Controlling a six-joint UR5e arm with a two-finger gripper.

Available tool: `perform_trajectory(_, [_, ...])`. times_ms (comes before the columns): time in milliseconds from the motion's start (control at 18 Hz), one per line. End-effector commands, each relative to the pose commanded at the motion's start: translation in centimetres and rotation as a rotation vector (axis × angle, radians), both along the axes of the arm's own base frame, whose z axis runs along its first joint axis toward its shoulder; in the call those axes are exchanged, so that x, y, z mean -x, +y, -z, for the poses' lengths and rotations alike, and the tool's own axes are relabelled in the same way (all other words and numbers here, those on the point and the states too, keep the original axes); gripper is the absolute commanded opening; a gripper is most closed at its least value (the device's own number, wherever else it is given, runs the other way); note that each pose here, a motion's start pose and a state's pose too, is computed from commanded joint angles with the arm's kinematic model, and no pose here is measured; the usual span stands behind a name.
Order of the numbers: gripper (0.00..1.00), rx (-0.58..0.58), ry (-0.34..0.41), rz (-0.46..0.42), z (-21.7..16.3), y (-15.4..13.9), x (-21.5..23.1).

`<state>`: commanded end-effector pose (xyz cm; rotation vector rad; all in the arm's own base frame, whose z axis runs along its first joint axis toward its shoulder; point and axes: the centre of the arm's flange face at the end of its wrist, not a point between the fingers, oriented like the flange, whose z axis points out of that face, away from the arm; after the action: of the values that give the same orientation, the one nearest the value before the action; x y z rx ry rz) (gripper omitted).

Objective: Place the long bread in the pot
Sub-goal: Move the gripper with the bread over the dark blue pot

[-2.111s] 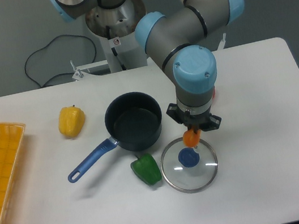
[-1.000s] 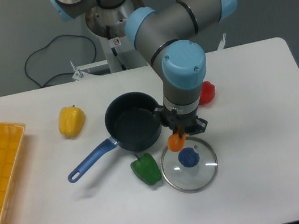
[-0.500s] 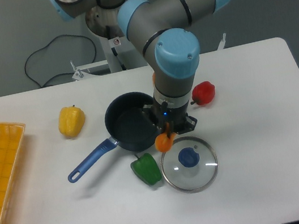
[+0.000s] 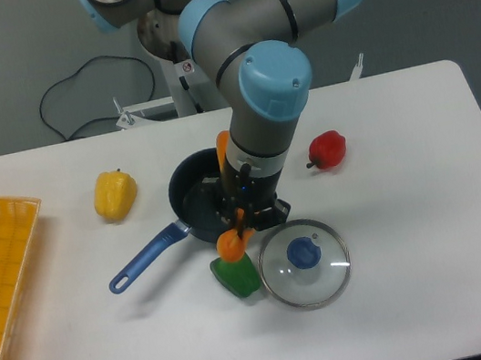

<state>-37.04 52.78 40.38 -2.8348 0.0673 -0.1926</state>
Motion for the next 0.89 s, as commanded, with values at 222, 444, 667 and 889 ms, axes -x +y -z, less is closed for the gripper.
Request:
perform_trajectory(222, [0.04,-0.013,0.022,0.007,0.0,0.5,-0.4])
perform_trajectory(444, [0.04,-0.030,0.045,0.015,0.6,0.2,-1.2])
perform_trajectory(667, [0.05,-0.021,0.037,0.018,1.9,-0.6,-2.2])
perform_trajectory(889, [0.06,-0.021,0.036,0.018,1.8,-0.8,-2.6])
